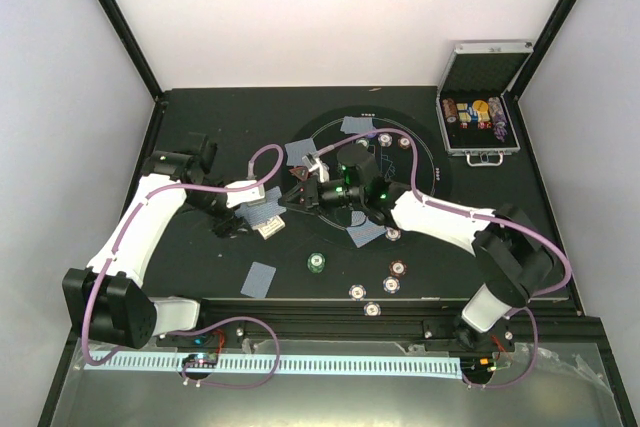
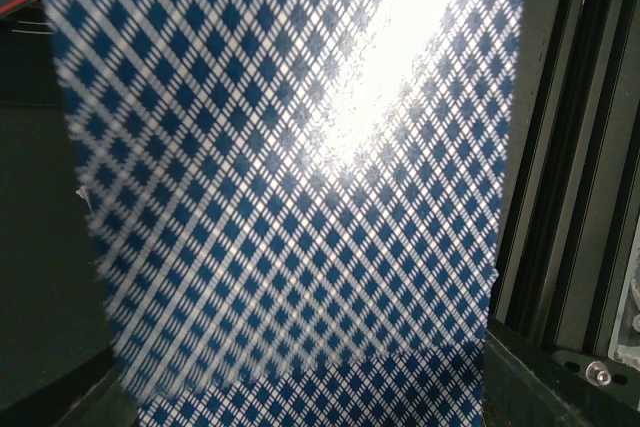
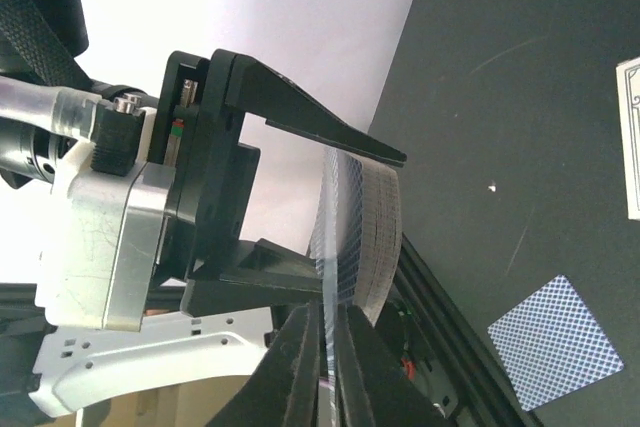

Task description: Distribute texas hold em gaming equipment

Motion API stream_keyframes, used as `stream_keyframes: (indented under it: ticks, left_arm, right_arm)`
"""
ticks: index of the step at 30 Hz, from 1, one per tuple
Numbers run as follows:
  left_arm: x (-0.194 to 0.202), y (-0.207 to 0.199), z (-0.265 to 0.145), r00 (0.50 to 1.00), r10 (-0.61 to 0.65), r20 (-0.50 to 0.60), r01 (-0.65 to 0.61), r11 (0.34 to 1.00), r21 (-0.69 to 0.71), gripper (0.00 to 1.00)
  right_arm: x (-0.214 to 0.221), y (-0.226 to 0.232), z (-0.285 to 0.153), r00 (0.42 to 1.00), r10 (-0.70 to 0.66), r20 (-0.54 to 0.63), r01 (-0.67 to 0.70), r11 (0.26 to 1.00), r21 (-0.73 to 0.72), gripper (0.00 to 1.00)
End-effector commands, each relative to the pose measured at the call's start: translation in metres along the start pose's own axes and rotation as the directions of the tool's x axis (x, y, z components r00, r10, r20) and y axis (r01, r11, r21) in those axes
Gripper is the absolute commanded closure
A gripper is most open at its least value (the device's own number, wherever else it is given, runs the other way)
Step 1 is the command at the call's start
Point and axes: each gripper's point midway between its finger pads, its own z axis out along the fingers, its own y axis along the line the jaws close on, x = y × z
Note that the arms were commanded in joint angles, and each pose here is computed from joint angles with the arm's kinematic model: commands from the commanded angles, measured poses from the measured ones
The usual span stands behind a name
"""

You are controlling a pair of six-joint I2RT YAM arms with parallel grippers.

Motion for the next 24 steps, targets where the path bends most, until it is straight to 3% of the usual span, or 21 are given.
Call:
stream_keyframes:
  ticks: [1, 5, 11, 19, 24]
  left_arm:
    - [-0.005, 0.001, -0.007, 1.000, 0.016, 0.014, -0.016, 1.000, -0.008, 0.98]
    - [-0.005, 0.001, -0.007, 1.000, 0.016, 0.014, -0.016, 1.000, -0.009, 0.99]
    - [-0.005, 0.000, -0.007, 1.000, 0.018, 0.014, -0.018, 1.000, -0.008, 0.98]
    - [-0.004, 0.000, -0.007, 1.000, 0.017, 0.011, -0.017, 1.000, -0.010, 0.98]
    - [-0.004, 0.000, -0.007, 1.000, 0.018, 0.010, -0.018, 1.000, -0.009, 0.99]
  right_arm:
    - [0.001, 0.003, 0.003, 1.000, -0.006, -0.007, 0.006, 1.000, -0.025, 0.84]
    - [0.004, 0.005, 0.011, 1.000, -0.003, -0.023, 0.002, 0.999, -0.036, 0.74]
    - [0.005, 0.008, 0.019, 0.999, -0.006, -0.038, 0.004, 0.999, -0.047, 0.75]
    - [0.004, 0.007, 0.015, 0.999, -0.018, -0.029, 0.017, 1.000, -0.024, 0.97]
    - [-0.004, 0.006, -0.007, 0.999, -0.041, -0.002, 0.041, 0.999, 0.005, 0.99]
